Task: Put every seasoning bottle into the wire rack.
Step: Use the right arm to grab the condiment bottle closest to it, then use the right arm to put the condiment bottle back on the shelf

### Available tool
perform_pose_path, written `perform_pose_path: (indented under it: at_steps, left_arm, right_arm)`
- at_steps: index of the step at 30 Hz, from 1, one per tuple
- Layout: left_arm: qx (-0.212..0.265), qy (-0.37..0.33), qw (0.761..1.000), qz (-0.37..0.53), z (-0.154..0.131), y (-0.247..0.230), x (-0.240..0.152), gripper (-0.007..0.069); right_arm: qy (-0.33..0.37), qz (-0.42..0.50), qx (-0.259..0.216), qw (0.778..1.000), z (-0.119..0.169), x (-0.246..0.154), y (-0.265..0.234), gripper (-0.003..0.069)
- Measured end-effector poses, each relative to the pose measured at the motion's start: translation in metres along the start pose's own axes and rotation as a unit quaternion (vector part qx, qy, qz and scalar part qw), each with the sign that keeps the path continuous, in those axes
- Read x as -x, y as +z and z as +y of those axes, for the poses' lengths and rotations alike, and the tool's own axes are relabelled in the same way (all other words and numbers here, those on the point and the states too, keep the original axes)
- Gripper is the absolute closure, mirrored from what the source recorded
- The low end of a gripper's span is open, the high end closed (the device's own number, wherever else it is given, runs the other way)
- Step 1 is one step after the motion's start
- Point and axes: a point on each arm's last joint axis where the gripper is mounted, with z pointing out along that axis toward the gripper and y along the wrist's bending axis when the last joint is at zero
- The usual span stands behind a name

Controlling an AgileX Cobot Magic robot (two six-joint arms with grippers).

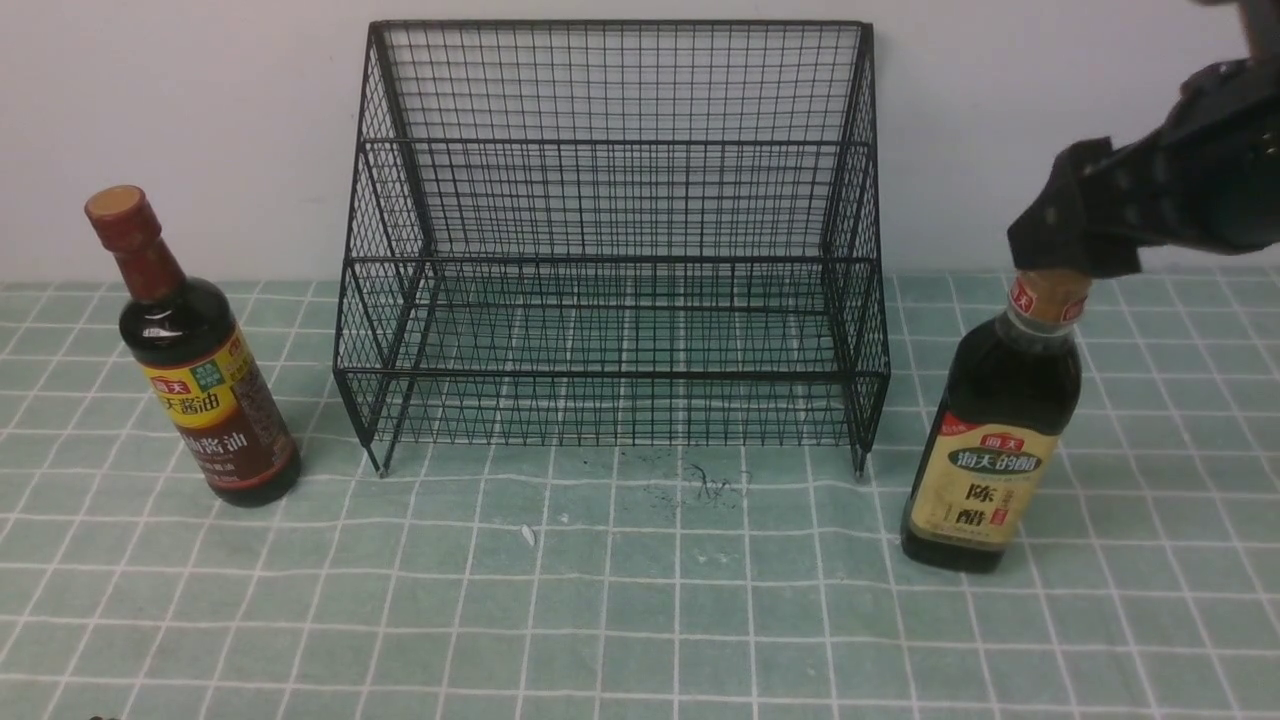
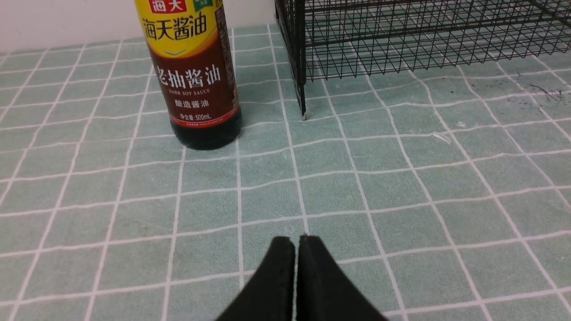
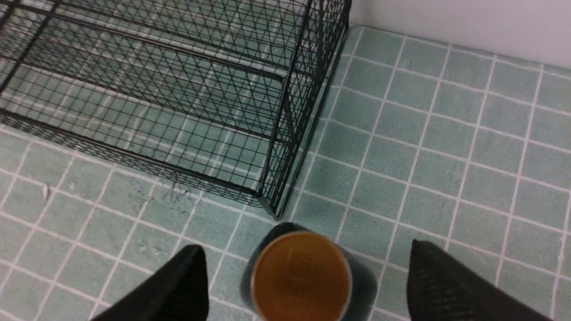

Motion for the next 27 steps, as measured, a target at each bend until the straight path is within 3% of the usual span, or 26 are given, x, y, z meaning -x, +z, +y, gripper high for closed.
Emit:
perform_pose_path:
  at_steps: [4, 7, 10, 11, 19, 27]
  left_arm:
    - [0.000, 0.000, 1.000, 0.000, 0.000, 0.000, 0.000, 0.0631]
    - [0.000, 0.000, 1.000, 0.000, 0.000, 0.000, 0.000, 0.0631]
    - [0.000, 0.000, 1.000, 0.000, 0.000, 0.000, 0.000, 0.0631]
    - [0.000, 0.000, 1.000, 0.000, 0.000, 0.000, 0.000, 0.0631]
    - [0.000, 0.000, 1.000, 0.000, 0.000, 0.000, 0.000, 0.0631]
    - [0.000, 0.000, 1.000, 0.000, 0.000, 0.000, 0.000, 0.0631]
  right_arm:
    - [0.006, 0.042, 0.000, 0.999, -0.002, -0.003, 0.032, 0.0099]
    - [0.007, 0.064, 0.000, 0.998, -0.003, -0.005, 0.043, 0.0151]
    - [0.007, 0.072, 0.000, 0.997, -0.003, -0.006, 0.047, 0.0309]
    - [0.001, 0.069, -0.002, 0.998, -0.003, -0.005, 0.046, 0.0330]
    - [-0.011, 0.085, 0.013, 0.996, 0.002, 0.003, 0.014, 0.0333]
    - [-0.039, -0.027, 0.082, 0.995, 0.023, 0.046, -0.077, 0.0333]
